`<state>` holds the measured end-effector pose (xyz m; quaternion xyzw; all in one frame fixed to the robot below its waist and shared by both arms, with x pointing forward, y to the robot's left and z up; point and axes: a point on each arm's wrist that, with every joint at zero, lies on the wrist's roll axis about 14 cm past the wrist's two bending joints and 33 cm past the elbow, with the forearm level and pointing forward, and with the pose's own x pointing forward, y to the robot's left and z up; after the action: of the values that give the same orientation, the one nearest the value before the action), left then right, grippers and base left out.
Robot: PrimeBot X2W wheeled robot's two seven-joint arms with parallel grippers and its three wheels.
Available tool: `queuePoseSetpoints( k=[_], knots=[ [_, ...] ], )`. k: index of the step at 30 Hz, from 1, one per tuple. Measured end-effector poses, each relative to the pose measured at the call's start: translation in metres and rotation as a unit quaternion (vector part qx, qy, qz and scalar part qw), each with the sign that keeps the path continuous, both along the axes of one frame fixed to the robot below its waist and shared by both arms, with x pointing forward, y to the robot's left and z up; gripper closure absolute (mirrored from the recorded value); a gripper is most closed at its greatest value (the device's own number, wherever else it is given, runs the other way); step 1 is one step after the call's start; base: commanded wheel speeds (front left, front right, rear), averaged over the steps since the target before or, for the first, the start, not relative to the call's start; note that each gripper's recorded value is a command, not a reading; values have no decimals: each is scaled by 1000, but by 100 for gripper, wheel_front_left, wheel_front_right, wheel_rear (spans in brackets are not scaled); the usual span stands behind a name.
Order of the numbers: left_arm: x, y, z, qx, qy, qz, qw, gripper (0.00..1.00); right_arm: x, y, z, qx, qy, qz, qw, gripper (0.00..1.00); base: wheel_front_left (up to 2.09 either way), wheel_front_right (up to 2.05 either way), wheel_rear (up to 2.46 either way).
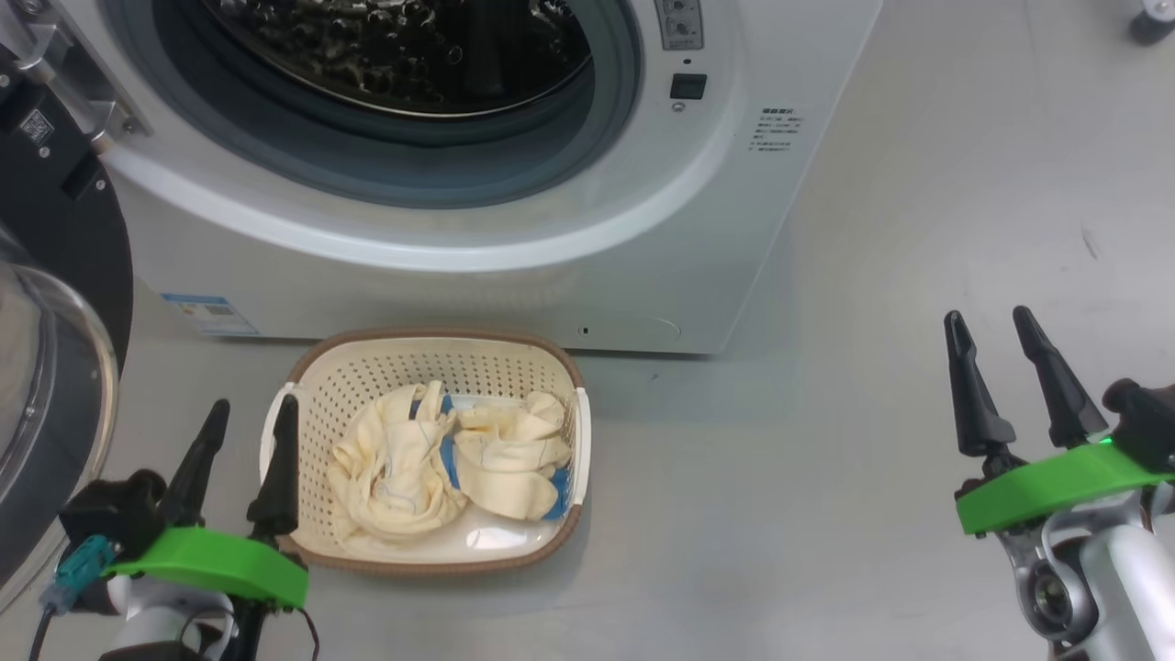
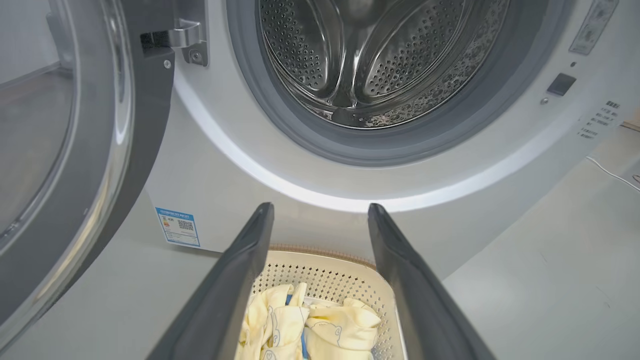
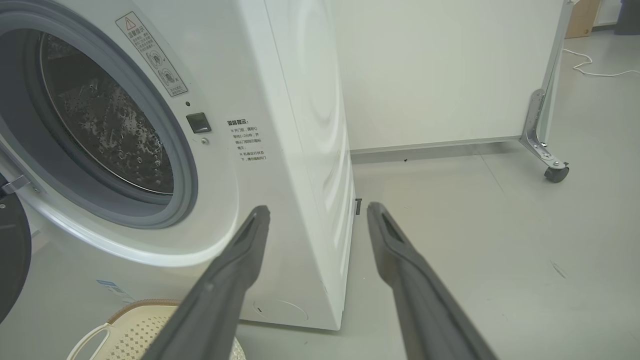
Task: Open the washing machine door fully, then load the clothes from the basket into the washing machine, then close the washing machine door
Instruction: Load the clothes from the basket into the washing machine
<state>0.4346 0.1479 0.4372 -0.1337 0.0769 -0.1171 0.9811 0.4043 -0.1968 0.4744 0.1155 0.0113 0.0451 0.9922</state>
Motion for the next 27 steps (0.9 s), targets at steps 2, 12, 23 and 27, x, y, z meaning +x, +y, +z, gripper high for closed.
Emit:
queuePoseSetpoints(
  k=[2, 12, 23, 27],
  knots=[
    [-1, -1, -13, 3, 18, -2, 1000, 0, 6, 1, 0, -1, -3, 1, 1000, 0, 0, 0, 0],
    [12, -11, -66, 4, 91, -13, 996, 0, 31, 8, -13, 3, 4, 2, 1000, 0, 0, 0, 0],
    [9, -22, -127, 7, 180, -32, 983, 0, 53, 12, -31, -3, 15, 7, 1000, 0, 0, 0, 0],
    [13, -29, -145, 5, 203, -42, 978, 0, 62, 13, -40, -4, 19, 9, 1000, 0, 0, 0, 0]
  ],
)
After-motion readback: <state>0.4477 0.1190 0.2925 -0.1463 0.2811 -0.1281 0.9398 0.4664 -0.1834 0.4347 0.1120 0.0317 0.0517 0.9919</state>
